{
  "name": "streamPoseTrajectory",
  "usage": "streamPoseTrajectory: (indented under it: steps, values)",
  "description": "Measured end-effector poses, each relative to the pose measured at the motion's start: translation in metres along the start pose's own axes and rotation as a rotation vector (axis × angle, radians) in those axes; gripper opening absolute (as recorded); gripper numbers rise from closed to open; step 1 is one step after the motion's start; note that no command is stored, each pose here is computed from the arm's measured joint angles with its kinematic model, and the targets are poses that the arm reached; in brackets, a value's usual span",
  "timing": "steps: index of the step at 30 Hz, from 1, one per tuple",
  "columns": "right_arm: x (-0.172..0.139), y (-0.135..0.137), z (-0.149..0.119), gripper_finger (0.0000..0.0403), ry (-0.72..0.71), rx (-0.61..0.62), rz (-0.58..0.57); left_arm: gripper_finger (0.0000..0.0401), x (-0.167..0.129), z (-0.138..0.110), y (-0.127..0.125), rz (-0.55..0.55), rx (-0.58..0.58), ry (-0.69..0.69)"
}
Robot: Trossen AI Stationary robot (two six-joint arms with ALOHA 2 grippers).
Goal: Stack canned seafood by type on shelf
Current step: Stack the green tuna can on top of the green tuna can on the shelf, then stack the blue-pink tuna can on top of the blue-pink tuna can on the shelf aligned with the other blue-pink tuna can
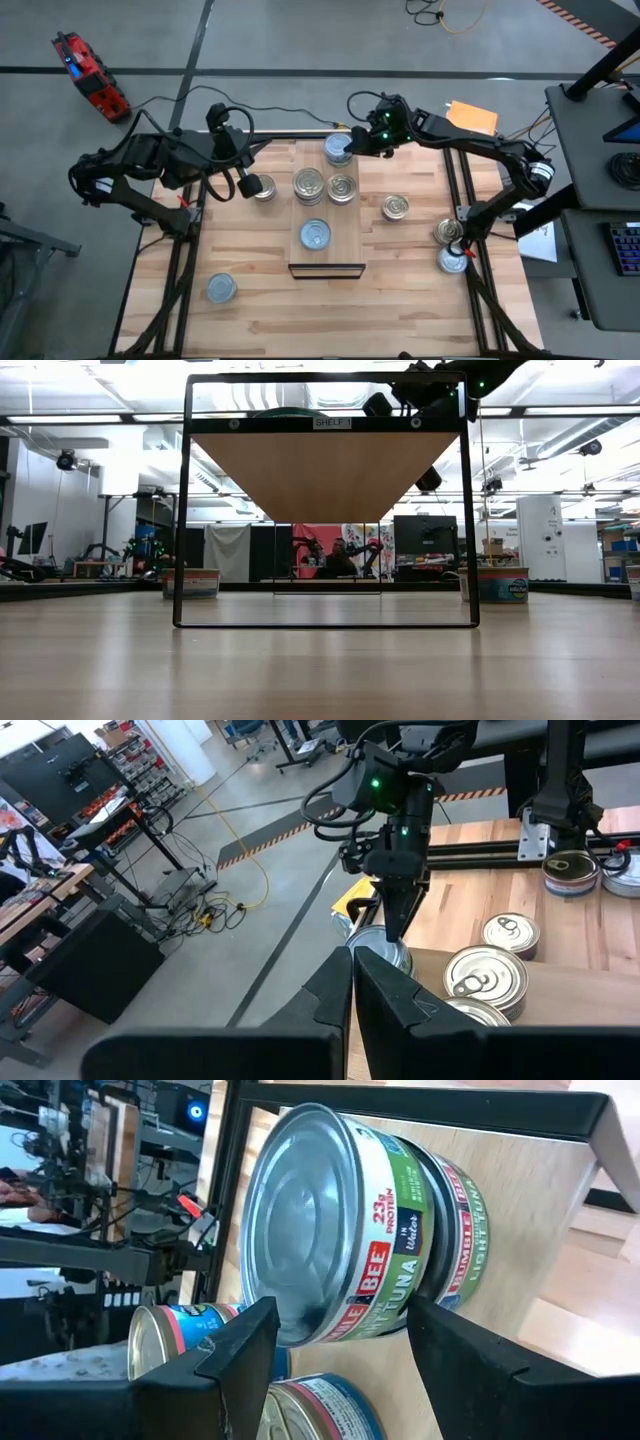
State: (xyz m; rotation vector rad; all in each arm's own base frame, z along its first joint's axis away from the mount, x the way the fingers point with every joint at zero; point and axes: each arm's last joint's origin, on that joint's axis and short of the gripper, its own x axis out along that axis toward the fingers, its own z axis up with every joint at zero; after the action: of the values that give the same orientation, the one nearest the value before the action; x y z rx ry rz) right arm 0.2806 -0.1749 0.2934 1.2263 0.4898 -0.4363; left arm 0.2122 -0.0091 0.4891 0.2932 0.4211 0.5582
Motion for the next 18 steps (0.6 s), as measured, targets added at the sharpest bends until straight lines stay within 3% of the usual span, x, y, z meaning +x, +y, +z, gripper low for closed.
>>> streamPoseTrajectory:
  steps: [9, 18]
  values:
    - [-0.010, 0.006, -0.001, 0.0215, 0.050, -0.045, -0.072, 0.0000, 0.000, 0.000, 0.000, 0.000, 0.000, 0.000]
    - [-0.035, 0.027, -0.007, 0.0215, 0.129, -0.173, -0.126, 0.0000, 0.000, 0.000, 0.000, -0.002, -0.026, -0.001]
